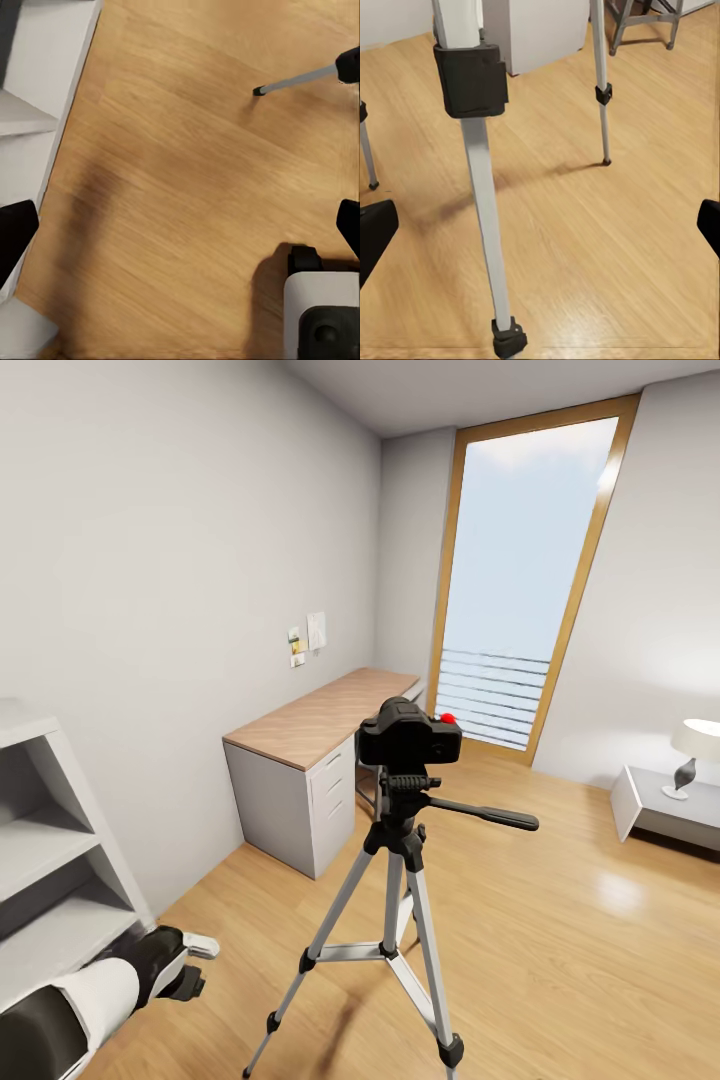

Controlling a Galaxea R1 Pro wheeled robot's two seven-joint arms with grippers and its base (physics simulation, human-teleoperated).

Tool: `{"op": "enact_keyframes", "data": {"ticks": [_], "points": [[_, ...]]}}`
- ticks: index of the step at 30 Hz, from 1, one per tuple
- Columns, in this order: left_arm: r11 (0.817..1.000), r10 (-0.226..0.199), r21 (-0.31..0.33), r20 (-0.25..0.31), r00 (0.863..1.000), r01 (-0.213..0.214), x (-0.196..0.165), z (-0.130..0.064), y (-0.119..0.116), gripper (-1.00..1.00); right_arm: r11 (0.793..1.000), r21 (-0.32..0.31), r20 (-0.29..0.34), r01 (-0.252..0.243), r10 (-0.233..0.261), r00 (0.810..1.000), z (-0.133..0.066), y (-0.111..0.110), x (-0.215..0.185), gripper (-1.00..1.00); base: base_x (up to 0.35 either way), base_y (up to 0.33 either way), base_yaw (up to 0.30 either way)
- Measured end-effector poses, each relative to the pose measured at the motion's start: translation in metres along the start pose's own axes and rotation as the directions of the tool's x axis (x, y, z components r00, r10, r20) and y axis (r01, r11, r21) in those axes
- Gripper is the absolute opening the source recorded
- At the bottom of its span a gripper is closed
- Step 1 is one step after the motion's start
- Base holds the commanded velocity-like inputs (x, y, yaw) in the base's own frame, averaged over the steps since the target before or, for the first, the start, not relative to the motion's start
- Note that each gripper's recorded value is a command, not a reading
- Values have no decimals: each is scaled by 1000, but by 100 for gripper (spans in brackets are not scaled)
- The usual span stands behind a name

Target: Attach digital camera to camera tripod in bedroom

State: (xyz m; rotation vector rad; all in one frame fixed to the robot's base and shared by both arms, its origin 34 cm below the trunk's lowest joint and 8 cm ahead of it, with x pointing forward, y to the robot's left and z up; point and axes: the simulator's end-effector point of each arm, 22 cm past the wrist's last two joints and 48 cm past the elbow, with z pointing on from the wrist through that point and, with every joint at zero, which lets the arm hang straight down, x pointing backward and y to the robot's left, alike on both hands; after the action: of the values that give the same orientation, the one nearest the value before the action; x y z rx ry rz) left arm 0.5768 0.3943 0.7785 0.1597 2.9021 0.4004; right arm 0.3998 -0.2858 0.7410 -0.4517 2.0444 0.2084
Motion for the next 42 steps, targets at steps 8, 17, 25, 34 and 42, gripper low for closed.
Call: {"op": "enact_keyframes", "data": {"ticks": [8,17,25,34,42], "points": [[999,35,20,-145,989,-33,103,31,-21,100,992,120,-284,-37,70,956,-48,-26,84,100,0,0,0],[995,93,61,-337,937,-77,258,48,-48,100,944,329,-702,31,223,677,-129,-53,189,100,0,0,0],[983,163,154,-485,859,-100,395,33,-105,100,950,312,-784,15,249,569,-184,-7,229,100,0,0,0],[962,226,252,-526,820,-103,454,9,-171,100,862,500,-722,-80,467,511,-212,17,245,100,0,0,0],[946,-42,237,-592,805,223,451,-3,-219,100,708,686,-576,-166,668,471,-217,15,247,100,0,0,0]]}}
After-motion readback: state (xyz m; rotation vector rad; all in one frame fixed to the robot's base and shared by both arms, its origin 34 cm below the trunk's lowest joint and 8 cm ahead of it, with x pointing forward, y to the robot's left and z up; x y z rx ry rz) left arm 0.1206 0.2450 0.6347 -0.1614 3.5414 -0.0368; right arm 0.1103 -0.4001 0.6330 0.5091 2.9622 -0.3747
